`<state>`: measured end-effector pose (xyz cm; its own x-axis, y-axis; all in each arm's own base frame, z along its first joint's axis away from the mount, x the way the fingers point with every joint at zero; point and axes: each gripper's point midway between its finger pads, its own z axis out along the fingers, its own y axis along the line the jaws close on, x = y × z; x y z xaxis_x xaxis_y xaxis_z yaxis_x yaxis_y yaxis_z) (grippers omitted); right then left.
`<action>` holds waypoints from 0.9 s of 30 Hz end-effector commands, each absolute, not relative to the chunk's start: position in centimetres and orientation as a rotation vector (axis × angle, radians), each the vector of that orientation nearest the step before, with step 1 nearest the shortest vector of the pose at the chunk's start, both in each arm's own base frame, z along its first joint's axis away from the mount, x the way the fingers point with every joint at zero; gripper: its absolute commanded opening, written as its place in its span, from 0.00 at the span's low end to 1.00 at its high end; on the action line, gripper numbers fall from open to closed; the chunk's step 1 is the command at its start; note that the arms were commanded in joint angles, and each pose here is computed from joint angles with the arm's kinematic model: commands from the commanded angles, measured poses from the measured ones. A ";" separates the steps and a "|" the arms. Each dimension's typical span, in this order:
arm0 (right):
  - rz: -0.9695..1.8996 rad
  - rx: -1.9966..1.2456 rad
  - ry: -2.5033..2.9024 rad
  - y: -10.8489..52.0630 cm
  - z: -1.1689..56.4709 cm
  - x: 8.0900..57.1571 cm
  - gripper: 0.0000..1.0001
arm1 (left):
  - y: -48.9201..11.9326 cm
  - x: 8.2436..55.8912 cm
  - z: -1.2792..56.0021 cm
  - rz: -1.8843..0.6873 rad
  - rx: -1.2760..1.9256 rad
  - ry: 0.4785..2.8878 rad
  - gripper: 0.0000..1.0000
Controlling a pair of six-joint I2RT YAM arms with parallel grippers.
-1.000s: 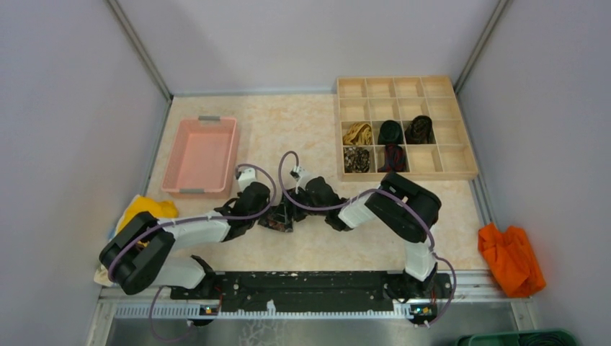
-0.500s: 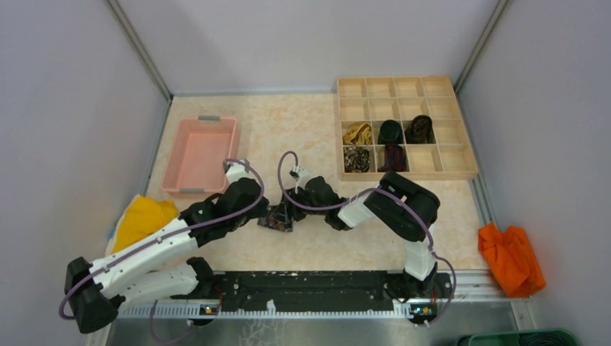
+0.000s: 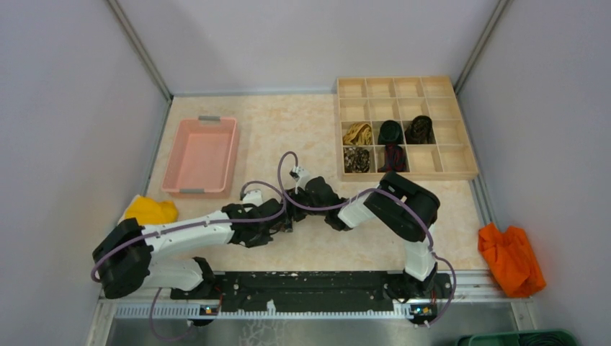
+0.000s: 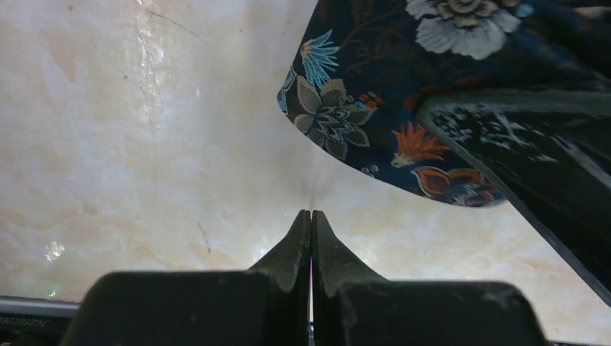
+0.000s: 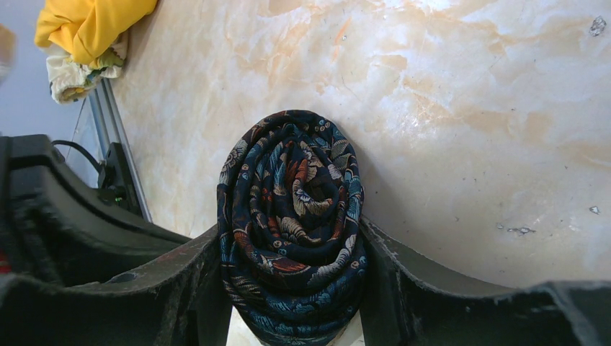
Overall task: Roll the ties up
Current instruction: Pick up the tie at the center of the board.
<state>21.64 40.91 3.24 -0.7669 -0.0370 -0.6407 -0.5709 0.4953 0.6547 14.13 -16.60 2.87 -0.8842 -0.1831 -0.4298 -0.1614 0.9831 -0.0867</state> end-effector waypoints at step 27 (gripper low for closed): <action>1.010 -0.584 2.431 35.3 -3.7 18.5 0.57 | -17.1 26.9 0.8 -0.174 -0.331 2.412 0.00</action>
